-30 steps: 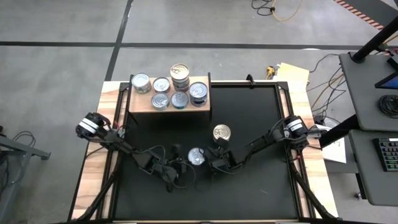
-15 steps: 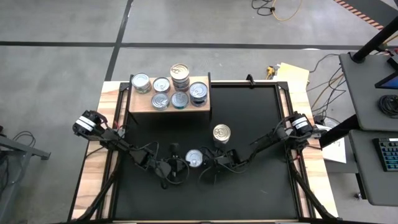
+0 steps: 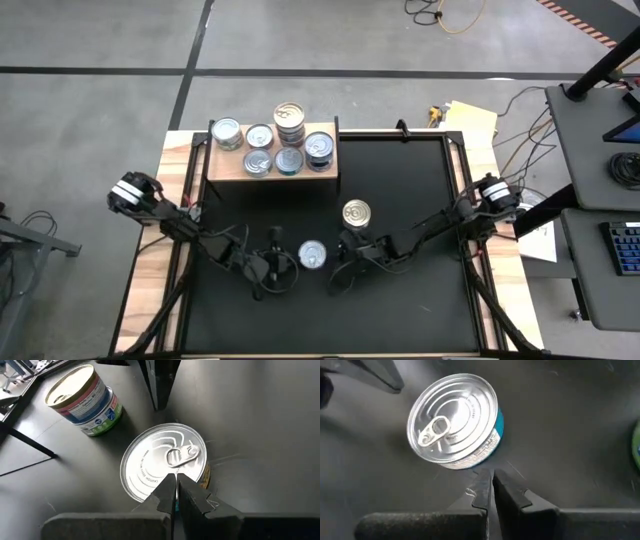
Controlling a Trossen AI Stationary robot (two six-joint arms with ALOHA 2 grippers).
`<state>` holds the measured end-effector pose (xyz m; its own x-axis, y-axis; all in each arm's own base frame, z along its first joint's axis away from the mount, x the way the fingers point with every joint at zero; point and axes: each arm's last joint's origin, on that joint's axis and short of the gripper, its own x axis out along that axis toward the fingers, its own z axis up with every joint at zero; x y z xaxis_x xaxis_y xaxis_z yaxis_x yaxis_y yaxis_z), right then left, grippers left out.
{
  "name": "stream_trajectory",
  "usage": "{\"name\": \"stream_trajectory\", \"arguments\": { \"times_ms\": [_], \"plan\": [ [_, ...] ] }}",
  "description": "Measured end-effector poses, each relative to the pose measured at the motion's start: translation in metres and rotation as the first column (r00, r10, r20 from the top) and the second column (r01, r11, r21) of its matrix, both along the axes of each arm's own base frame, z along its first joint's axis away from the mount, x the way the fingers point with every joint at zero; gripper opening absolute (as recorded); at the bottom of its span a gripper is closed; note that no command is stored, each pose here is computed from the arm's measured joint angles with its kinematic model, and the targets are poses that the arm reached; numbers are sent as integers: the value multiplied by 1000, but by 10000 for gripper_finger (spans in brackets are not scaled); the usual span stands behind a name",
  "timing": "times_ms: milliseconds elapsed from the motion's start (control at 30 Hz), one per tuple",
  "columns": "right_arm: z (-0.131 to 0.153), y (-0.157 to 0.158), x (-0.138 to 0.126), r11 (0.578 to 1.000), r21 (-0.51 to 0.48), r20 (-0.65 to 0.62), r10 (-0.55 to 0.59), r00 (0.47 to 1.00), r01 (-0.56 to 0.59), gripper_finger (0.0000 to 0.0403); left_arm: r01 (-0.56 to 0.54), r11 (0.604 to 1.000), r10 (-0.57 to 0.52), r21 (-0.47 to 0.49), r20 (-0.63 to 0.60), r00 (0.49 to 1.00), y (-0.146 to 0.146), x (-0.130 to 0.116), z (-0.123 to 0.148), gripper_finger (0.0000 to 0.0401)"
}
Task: Stack canned seafood by type on shelf
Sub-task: Put the yellow/blue tuna can on the shelf
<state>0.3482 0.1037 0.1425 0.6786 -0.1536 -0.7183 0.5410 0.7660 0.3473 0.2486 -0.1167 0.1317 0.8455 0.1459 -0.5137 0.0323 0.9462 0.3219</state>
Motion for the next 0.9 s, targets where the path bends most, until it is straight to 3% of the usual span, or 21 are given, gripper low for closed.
{"name": "stream_trajectory", "arguments": {
  "times_ms": [300,500,900],
  "plan": [
    [-12,-3,-7,982,155,110,-128,986,110,13,6,1000,-6,-2,-3,1000,2,-2,-10,0],
    [-12,-4,-8,977,152,137,-169,976,148,13,-13,1000,13,5,-10,1000,8,-2,-14,0],
    [-15,-4,-4,979,148,167,-165,972,141,13,-25,997,28,-67,42,999,11,-7,-18,0]
  ]
}}
